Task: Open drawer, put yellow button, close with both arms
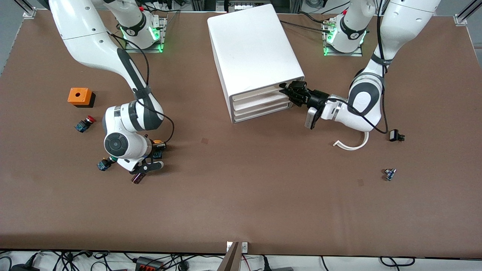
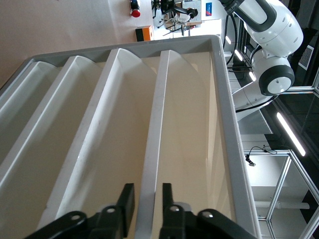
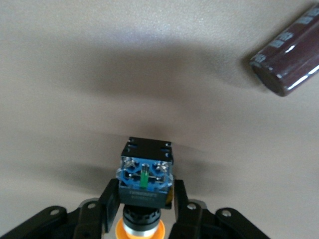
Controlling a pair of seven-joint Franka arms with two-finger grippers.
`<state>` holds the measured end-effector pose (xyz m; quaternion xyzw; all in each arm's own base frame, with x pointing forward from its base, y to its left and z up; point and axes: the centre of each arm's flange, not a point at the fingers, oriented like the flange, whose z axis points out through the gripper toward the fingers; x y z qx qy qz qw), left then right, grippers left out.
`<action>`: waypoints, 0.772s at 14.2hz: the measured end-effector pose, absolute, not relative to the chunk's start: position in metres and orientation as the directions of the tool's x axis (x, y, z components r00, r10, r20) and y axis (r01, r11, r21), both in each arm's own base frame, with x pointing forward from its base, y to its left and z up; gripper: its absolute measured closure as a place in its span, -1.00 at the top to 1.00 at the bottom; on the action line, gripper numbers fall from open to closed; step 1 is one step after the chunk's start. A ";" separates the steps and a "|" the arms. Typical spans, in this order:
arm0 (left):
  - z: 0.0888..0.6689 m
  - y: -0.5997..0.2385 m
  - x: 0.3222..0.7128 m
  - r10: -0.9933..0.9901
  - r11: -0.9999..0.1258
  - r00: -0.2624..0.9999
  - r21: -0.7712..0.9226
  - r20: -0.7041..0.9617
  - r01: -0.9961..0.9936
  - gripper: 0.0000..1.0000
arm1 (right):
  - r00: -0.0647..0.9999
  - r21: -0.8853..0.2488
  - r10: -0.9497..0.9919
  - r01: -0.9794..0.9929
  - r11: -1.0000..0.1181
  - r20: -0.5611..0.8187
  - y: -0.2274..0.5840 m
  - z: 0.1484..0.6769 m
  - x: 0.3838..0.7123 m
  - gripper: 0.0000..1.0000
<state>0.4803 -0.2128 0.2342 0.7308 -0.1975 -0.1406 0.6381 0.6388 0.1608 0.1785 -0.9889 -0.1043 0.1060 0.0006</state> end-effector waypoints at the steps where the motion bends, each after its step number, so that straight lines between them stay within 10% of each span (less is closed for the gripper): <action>1: 0.234 -0.213 0.480 -0.467 -0.098 0.882 0.988 0.058 -0.116 -0.72 | 0.958 -0.033 0.197 0.195 -0.980 -0.208 0.160 0.179 0.639 -0.19; 11: 0.226 -0.203 0.514 -0.442 -0.071 0.892 0.988 0.089 -0.134 -0.72 | 0.968 -0.054 0.224 0.219 -0.974 -0.116 0.185 0.275 0.676 -0.19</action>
